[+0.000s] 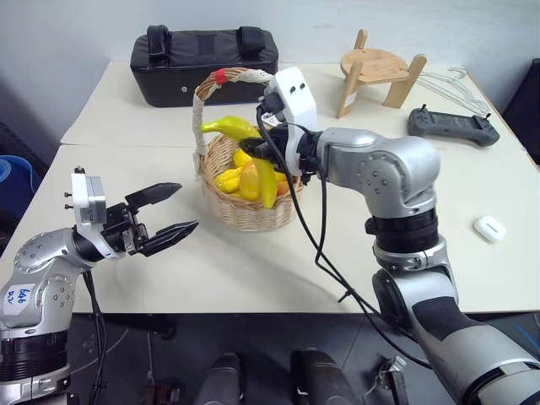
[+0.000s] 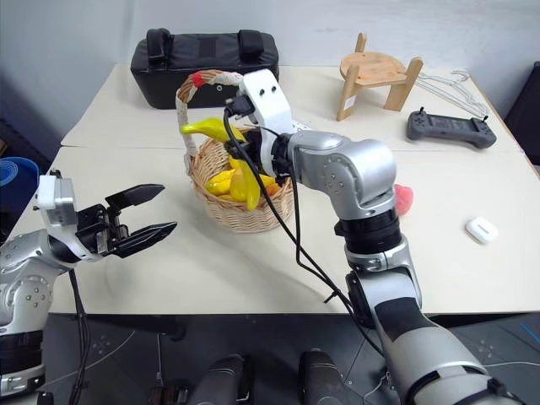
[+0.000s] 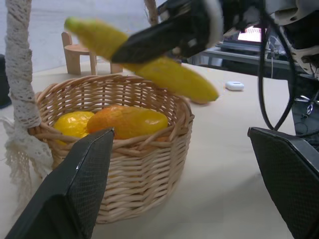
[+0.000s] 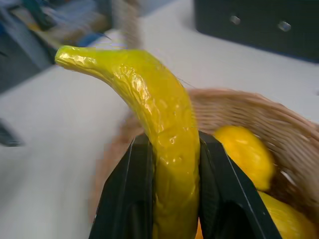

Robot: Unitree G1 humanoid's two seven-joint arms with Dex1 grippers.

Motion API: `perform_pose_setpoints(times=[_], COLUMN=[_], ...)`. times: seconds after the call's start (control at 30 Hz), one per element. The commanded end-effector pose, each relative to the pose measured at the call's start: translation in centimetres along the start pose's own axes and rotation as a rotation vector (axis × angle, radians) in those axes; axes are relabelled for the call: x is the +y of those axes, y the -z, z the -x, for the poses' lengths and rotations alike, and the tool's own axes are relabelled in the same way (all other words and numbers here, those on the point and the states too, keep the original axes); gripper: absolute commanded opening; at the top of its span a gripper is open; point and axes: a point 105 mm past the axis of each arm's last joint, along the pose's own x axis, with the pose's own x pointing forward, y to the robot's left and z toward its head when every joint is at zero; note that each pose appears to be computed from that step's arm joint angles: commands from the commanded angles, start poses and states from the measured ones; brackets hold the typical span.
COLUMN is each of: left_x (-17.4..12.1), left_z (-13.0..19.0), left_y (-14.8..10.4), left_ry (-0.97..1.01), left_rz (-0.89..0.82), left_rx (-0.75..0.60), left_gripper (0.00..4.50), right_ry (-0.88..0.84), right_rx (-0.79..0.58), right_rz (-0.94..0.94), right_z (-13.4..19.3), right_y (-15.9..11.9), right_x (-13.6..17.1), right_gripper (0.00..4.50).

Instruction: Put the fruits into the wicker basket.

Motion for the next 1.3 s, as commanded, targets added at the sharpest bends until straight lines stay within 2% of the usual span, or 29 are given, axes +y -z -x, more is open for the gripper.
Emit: perform_pose_setpoints(times=[0.03,0.07,0.27,0.43,0.57,0.73,0.8,0.87,0.97,1.1,1.3], left_x=[-0.8,-0.9,-0.9,-0.8,-1.0,-0.9,-0.9,-0.8,-1.1,-1.7,-1.8], left_z=[0.0,0.0,-0.1,-0.4,-0.9,-1.5,-2.0,-2.4,-3.1,-4.2,-4.6], left_y=[-0.6,-0.5,-0.5,-0.4,-0.1,-0.1,-0.3,-0.4,-0.5,-0.2,0.1], left_ry=[0.011,0.009,-0.014,-0.001,0.032,0.070,0.101,0.128,0.175,0.237,0.265], left_rz=[-0.032,-0.032,-0.017,-0.019,-0.015,-0.016,-0.022,-0.034,-0.038,-0.016,0.024], left_rx=[-0.013,-0.013,-0.034,-0.036,-0.034,-0.031,-0.030,-0.026,-0.023,-0.001,0.024], left_gripper=[4.50,4.50,4.50,4.50,4.50,4.50,4.50,4.50,4.50,4.50,4.50], right_ry=[0.086,0.113,-0.033,-0.241,-0.390,-0.507,-0.408,-0.312,-0.053,0.281,0.685], right_rx=[-0.063,-0.089,-0.148,-0.172,-0.269,-0.248,-0.189,-0.247,-0.306,-0.289,-0.183], right_rz=[-0.027,-0.052,-0.038,0.069,0.135,0.180,0.262,0.299,0.281,0.301,0.356], right_z=[-0.7,-0.7,-0.6,1.2,4.0,8.2,10.3,12.5,16.5,23.4,32.2], right_y=[-1.6,-1.9,-3.0,-2.3,-1.9,1.7,4.5,5.5,7.5,11.6,17.4], right_x=[-1.0,-1.6,0.6,3.6,5.1,5.1,2.5,0.5,-3.7,-8.3,-11.0], right_gripper=[0.71,0.71,2.71,4.41,4.46,4.46,4.46,4.46,4.46,4.46,4.46])
